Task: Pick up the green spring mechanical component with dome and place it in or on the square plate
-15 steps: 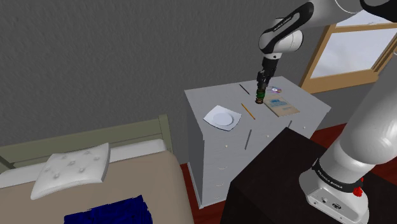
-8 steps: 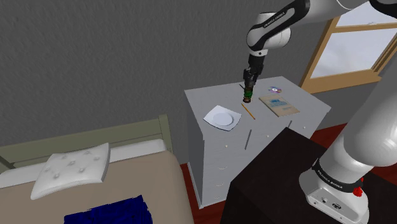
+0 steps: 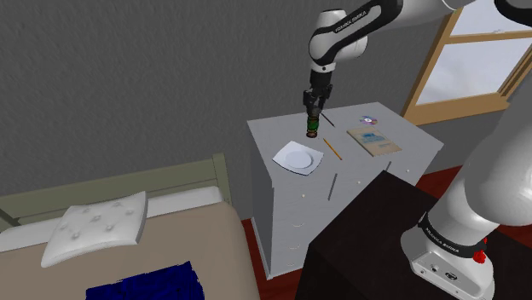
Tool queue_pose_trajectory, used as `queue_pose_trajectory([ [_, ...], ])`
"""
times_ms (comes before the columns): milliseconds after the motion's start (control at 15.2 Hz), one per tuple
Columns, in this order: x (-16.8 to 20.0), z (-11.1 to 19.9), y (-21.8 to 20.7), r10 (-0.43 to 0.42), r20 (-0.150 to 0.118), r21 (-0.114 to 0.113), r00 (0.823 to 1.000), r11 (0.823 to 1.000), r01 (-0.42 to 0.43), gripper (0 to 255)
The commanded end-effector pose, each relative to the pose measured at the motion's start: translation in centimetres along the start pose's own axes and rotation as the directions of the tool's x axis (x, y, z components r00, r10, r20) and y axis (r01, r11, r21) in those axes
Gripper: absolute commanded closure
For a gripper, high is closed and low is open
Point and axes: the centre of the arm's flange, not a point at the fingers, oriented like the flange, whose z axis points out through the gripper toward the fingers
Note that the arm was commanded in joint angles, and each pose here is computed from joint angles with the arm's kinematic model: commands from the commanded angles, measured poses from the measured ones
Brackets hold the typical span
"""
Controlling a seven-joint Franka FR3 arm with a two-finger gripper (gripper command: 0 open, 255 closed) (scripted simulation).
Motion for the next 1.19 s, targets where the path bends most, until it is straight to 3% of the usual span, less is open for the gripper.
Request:
queue_pose_trajectory([
  [0,0.9,-0.9,-2.3,0.001,0.000,0.000,1.000,1.000,-0.001,255],
  [1122,1.4,7.2,-3.5,0.001,0.000,0.000,1.000,1.000,-0.001,255],
])
